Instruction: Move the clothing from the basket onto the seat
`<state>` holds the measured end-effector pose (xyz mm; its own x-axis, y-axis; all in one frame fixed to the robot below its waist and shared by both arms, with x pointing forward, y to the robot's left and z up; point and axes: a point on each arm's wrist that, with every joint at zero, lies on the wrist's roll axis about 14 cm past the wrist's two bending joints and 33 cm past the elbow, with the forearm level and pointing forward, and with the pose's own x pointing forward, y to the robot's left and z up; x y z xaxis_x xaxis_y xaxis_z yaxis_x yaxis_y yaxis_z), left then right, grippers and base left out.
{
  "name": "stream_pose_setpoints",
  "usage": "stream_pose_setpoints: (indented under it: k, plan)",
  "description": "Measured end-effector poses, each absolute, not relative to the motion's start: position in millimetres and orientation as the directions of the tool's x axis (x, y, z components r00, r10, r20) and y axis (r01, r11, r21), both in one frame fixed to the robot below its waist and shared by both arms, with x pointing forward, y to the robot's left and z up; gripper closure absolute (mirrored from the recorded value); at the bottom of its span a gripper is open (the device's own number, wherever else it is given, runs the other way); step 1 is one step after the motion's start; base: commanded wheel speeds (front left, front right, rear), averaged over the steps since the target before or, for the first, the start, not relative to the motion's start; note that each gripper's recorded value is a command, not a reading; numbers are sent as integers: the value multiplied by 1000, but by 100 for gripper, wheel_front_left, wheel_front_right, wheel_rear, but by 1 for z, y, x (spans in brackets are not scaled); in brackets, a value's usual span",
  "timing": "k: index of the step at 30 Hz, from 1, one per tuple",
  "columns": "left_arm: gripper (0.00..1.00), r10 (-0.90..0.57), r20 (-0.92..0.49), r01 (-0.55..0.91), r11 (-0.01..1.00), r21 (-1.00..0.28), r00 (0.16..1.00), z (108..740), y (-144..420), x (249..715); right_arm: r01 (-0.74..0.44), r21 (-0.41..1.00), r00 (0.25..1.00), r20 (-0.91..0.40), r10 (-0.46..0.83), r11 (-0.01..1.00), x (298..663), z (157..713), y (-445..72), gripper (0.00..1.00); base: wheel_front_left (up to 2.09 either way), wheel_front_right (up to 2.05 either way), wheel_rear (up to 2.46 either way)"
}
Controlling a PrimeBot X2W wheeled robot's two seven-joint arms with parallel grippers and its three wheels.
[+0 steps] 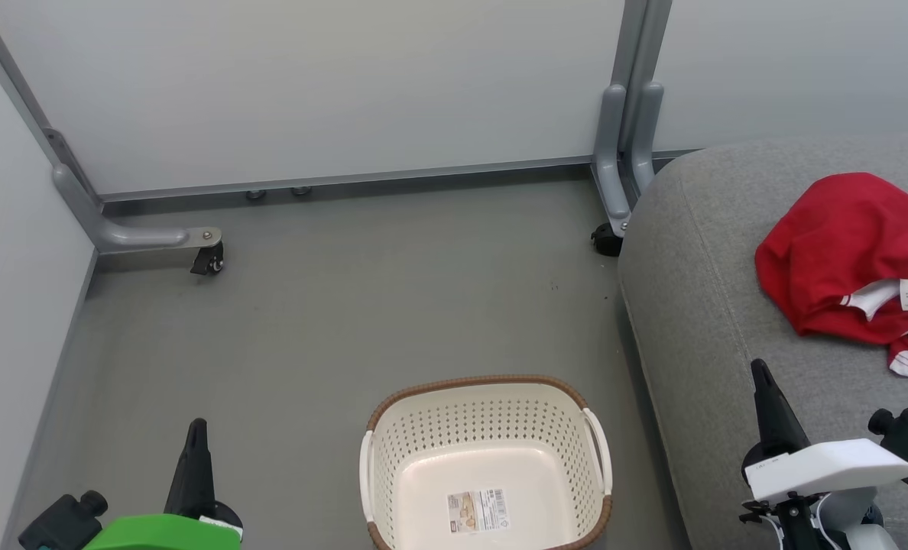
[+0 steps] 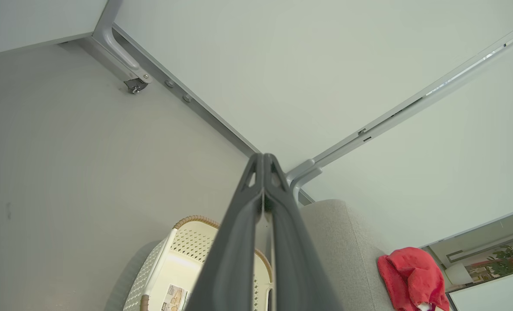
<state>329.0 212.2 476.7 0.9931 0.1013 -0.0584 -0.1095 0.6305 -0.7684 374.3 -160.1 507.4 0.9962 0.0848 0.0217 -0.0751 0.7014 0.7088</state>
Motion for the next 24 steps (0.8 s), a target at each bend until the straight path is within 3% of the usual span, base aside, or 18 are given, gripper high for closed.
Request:
stream_pose_setpoints:
  k: [24]
  plan:
    - [100,81,-57,-86,426,-901,995,485,212,348,-14,876,999,-11,50,483,380,504,-174,100,0,0,0]
